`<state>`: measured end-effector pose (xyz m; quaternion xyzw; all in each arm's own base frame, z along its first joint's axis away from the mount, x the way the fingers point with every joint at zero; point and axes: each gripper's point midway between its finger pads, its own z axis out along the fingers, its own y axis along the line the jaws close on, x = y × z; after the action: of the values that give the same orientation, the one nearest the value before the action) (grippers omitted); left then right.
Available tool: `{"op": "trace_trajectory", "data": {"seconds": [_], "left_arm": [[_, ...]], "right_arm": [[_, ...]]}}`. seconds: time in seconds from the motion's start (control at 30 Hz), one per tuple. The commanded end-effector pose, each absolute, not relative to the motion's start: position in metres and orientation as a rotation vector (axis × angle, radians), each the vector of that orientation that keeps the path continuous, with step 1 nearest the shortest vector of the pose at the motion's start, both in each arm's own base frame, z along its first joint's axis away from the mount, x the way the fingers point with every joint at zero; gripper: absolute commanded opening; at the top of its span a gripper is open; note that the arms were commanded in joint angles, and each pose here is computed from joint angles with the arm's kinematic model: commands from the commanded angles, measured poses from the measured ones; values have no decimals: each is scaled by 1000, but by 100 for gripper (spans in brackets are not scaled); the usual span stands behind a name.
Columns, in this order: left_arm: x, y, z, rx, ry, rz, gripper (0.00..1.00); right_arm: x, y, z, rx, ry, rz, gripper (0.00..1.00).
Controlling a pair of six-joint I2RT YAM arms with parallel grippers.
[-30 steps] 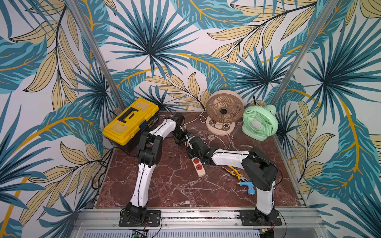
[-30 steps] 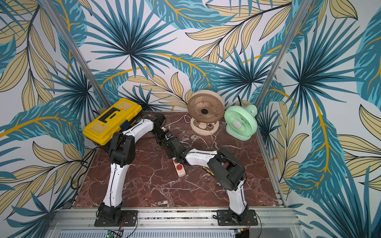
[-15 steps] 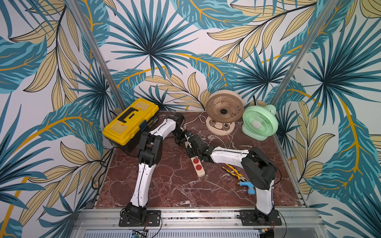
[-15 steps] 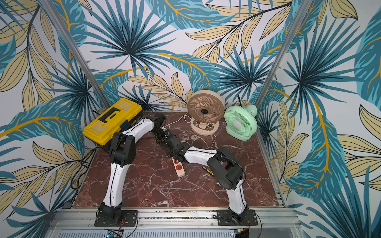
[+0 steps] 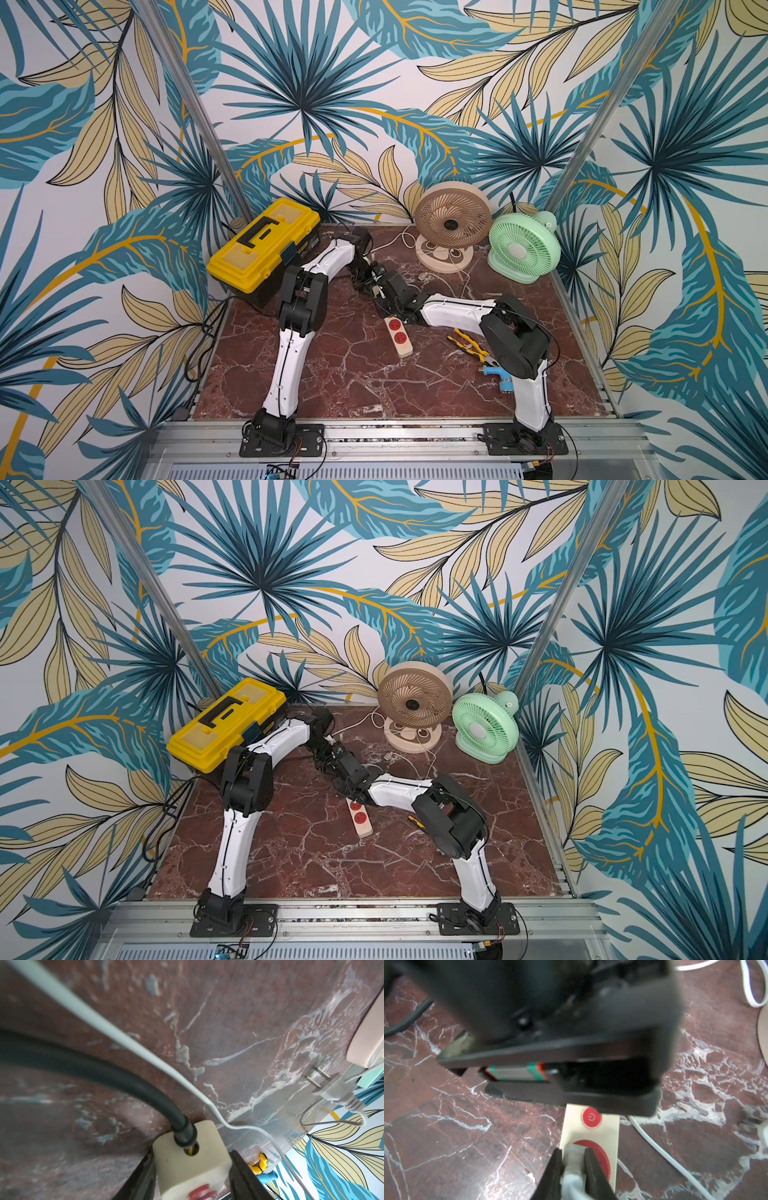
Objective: Unplug the desk fan from the power strip
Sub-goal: Remove the plug from the socket.
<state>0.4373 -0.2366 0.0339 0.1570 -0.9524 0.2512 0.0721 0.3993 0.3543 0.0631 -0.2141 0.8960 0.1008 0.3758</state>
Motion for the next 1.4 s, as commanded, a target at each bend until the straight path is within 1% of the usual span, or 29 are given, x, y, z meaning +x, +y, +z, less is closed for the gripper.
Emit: {"op": "trace_trajectory", "data": {"seconds": [0.0, 0.03, 0.17, 0.5, 0.67, 1.07, 1.2, 1.37], "left_arm": [[404, -220, -47, 503, -2777, 479, 0], [404, -221, -47, 502, -2778, 478, 0], [404, -219, -48, 512, -2779, 464, 0], [404, -215, -48, 537, -2786, 420, 0], [404, -215, -50, 537, -2784, 422, 0], [405, -216, -48, 519, -2789, 428, 0], [404, -215, -49, 519, -2787, 427, 0], [404, -216, -47, 516, -2788, 434, 0]], "right_arm": [[371, 366, 37, -650, 2375, 328, 12], [371, 366, 39, -659, 2366, 320, 8], [367, 372, 44, -712, 2321, 272, 5], [353, 387, 49, -879, 2123, -9, 1], [349, 394, 56, -902, 2064, -63, 0], [350, 394, 62, -848, 2073, -27, 0], [357, 385, 64, -772, 2115, 36, 0], [371, 361, 66, -587, 2214, 211, 0]]}}
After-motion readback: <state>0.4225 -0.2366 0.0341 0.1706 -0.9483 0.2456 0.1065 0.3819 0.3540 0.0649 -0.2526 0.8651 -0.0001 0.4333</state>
